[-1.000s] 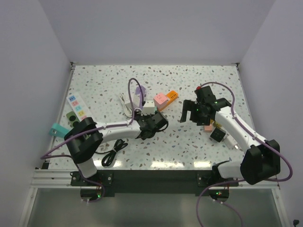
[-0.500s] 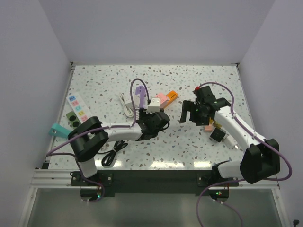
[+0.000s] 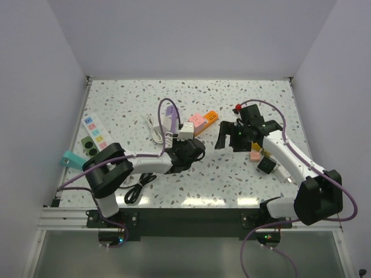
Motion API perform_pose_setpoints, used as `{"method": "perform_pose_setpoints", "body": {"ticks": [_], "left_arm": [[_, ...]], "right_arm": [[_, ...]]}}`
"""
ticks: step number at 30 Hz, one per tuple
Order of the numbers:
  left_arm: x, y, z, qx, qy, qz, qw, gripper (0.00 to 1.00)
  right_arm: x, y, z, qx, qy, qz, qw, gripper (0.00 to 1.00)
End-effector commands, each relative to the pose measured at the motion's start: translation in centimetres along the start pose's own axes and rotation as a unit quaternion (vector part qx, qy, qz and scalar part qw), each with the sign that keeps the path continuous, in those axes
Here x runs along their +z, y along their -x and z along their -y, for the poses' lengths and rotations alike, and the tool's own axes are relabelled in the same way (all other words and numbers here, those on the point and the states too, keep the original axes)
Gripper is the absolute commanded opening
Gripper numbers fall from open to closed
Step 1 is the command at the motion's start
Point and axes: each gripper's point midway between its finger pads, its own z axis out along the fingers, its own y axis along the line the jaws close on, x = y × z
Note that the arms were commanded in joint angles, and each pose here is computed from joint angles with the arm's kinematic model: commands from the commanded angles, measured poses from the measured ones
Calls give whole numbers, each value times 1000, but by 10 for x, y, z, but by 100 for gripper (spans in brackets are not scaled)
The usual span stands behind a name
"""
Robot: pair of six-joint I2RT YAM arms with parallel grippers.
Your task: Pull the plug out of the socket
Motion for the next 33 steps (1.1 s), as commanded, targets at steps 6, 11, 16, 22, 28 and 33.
{"method": "perform_pose_setpoints", "body": {"ticks": [6,11,16,22,28,33], "left_arm": [[-63,73,24,-177,-189,24,966,0],[-88,84,25,-230,-263,24,937,0],[-88,74,22,-220,-264,13,939,0],[-84,72,13,-226,-242,16,944,0],[-82,84,8,-238,-220,30,946,0],[-81,84,9,-241,-210,30,947,0]], "right_arm": [[-4,-12,-47,13,151,-7,988,96],[0,-17,-74,65,249,-10,966,97],[-9,-14,-88,77,291,-7,954,96],[-13,-16,-96,103,301,-17,948,92],[5,-35,-87,130,247,-60,958,86],[14,-37,-101,152,249,-61,955,84]]}}
